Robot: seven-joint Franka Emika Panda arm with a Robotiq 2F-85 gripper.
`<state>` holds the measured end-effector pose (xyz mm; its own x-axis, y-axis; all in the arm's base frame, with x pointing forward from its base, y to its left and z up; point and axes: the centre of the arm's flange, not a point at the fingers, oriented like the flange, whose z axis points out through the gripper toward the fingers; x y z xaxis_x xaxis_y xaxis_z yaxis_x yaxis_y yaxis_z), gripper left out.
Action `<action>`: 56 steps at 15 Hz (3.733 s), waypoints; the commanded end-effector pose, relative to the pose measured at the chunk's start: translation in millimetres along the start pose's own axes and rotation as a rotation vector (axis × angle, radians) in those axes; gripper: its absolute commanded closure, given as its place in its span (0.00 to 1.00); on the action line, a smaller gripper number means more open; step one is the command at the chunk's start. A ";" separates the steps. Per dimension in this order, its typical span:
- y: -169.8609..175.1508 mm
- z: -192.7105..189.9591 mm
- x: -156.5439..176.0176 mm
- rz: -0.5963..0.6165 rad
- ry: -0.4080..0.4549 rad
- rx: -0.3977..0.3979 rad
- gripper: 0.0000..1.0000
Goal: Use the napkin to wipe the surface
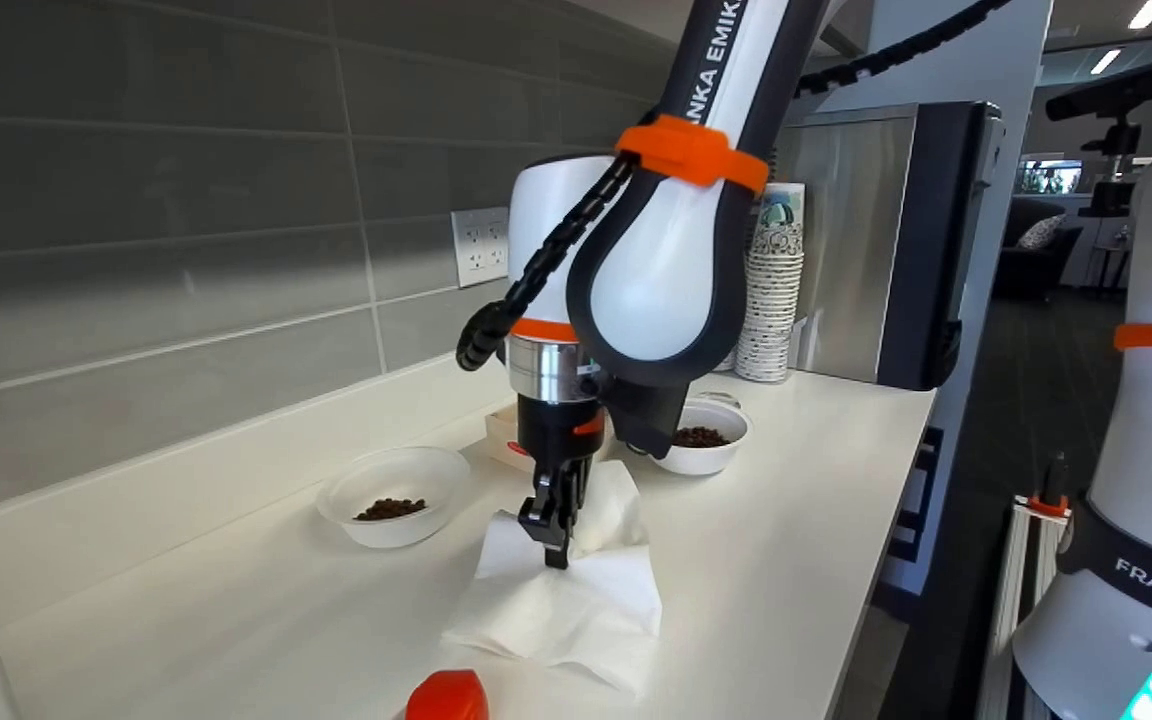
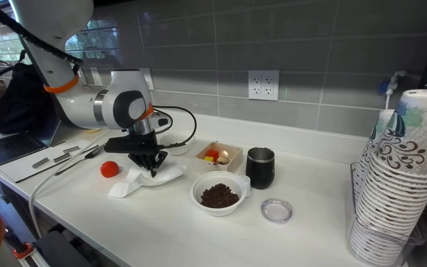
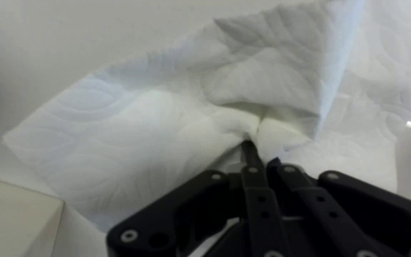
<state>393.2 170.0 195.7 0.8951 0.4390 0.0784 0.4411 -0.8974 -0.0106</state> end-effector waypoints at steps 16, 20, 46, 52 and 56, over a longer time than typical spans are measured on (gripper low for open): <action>60.4 13.7 -50.7 0.061 -0.100 0.049 0.99; 78.9 24.5 -36.4 0.034 -0.018 0.074 0.99; 72.8 22.5 -73.2 0.037 -0.094 0.235 0.99; 54.6 24.3 -115.0 0.069 -0.302 0.369 0.99; 68.7 18.1 -143.7 0.209 -0.422 0.332 0.99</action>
<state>342.9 69.1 169.3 0.8954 0.3730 -0.2431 0.2772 -0.8944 -0.3511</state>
